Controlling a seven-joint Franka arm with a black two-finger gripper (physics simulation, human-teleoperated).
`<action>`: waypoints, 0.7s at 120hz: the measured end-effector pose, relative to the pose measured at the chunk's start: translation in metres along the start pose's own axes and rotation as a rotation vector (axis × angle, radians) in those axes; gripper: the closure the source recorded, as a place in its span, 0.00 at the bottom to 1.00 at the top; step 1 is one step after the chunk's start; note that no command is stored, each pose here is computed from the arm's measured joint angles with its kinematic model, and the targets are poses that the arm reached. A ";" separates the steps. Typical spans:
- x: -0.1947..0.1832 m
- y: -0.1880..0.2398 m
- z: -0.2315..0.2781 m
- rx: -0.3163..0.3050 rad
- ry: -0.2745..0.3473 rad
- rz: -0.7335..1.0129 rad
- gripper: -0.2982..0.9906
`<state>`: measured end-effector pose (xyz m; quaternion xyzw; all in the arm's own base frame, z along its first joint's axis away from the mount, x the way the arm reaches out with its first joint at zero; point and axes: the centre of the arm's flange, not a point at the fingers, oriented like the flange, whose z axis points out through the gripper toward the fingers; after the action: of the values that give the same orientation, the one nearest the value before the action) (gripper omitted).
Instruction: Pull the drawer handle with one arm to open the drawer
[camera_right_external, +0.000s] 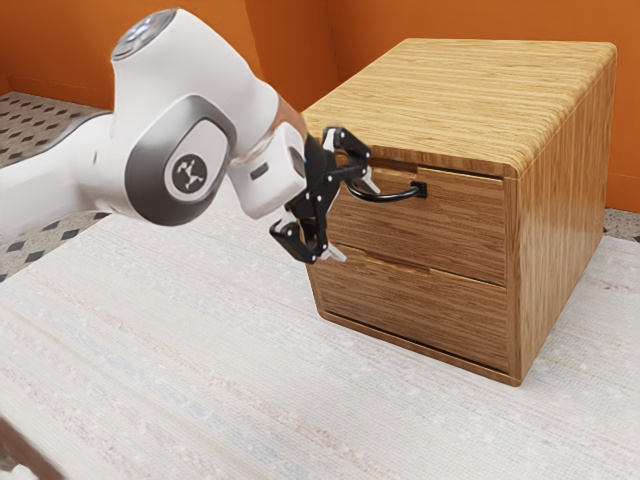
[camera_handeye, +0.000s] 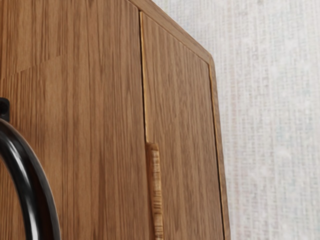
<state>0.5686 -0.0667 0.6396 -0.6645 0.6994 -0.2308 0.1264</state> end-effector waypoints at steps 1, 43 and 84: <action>0.000 0.000 0.000 0.000 0.000 0.000 0.23; 0.004 0.013 -0.003 -0.009 -0.016 0.007 0.24; 0.011 0.030 -0.022 0.016 -0.041 0.006 0.25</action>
<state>0.5307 -0.0741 0.6451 -0.6661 0.6966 -0.2224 0.1470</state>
